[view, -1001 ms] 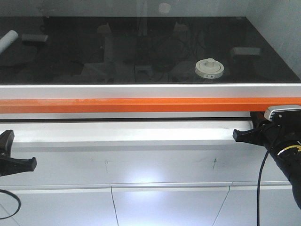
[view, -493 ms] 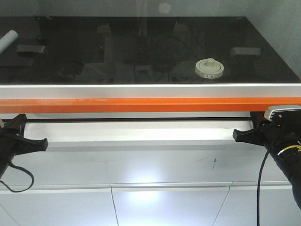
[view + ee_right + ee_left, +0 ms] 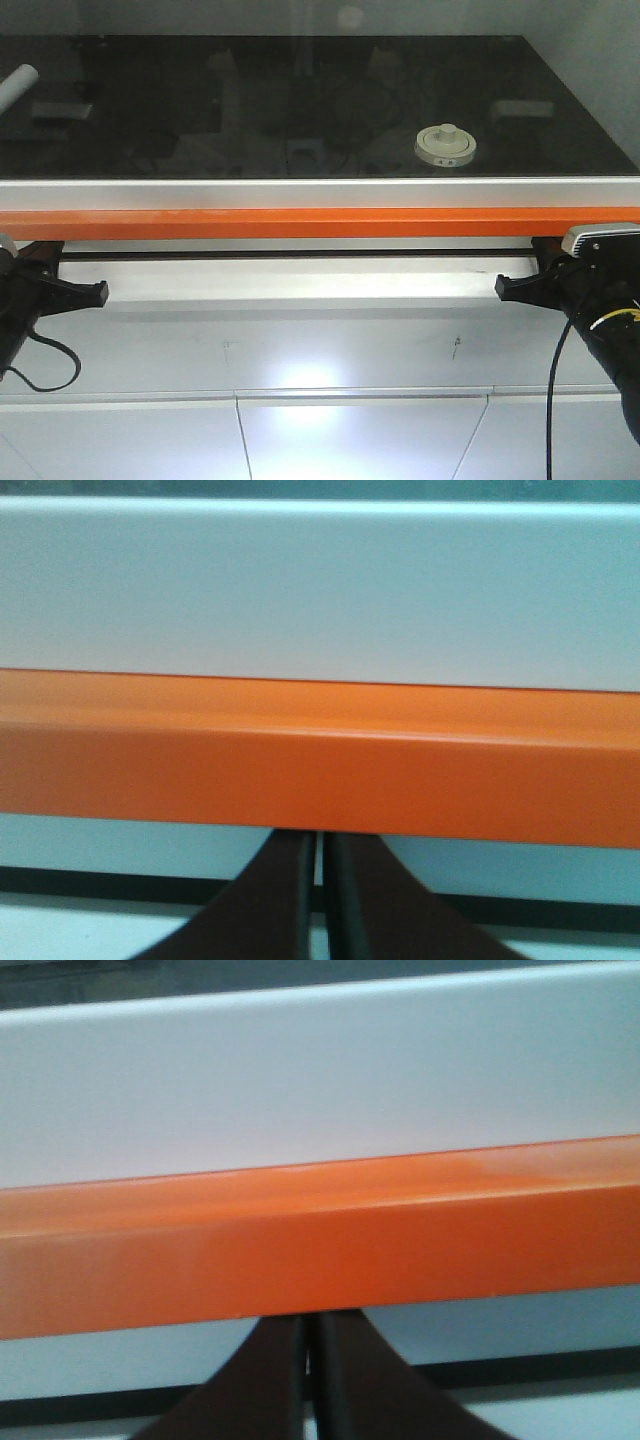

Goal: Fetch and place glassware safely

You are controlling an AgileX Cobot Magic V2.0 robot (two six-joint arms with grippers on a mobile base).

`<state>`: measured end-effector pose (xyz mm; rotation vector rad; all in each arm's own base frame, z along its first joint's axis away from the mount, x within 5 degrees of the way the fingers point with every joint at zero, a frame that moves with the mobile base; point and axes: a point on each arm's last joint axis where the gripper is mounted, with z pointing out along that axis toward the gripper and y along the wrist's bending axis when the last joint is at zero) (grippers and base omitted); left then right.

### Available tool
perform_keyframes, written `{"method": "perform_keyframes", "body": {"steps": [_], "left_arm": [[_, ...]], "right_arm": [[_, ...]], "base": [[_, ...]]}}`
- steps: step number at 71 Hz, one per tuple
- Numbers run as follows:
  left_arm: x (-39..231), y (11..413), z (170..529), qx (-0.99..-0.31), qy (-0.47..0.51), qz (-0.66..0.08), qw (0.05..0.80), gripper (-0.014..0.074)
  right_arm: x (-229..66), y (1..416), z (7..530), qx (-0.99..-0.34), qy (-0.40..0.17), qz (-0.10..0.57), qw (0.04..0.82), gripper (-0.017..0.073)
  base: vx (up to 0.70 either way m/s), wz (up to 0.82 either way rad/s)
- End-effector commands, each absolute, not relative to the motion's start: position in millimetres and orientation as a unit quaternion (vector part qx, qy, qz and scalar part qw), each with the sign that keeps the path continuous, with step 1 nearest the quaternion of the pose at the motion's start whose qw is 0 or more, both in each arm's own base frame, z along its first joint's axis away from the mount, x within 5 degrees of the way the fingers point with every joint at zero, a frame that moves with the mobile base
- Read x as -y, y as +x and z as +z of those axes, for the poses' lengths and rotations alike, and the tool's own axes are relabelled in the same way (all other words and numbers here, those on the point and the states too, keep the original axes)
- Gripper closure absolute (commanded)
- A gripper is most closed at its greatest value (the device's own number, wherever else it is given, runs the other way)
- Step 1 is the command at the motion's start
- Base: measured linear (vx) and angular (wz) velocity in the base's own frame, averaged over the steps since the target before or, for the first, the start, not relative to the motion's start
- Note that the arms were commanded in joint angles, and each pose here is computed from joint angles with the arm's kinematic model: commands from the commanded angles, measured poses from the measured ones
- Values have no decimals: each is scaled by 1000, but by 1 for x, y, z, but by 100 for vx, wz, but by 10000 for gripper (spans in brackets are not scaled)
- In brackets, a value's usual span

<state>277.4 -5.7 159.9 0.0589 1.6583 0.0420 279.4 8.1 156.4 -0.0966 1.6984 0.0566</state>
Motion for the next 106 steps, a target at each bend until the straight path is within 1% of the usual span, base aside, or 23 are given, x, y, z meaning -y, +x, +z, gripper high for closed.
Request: {"method": "perform_keyframes", "body": {"steps": [1,12,39,76,93,106], "left_arm": [[6,281,182,-681,21,15,732,601],[8,280,187,-664,33,10,747,601],[9,277,200,-648,39,6,760,601],[9,269,222,-629,32,0,777,601],[9,262,238,-619,33,1,785,601],[10,269,258,-615,37,2,788,601]], "right_arm": [[-8,284,178,-701,-46,22,711,560],[-8,283,180,-693,-47,23,719,560],[-8,282,188,-677,-48,24,734,560],[-9,288,226,-652,-61,18,756,560],[-9,284,237,-646,-61,17,761,560],[-9,280,246,-633,-61,16,771,560]], "base": [[0,0],[0,0],[0,0],[0,0],[0,0],[0,0]]}}
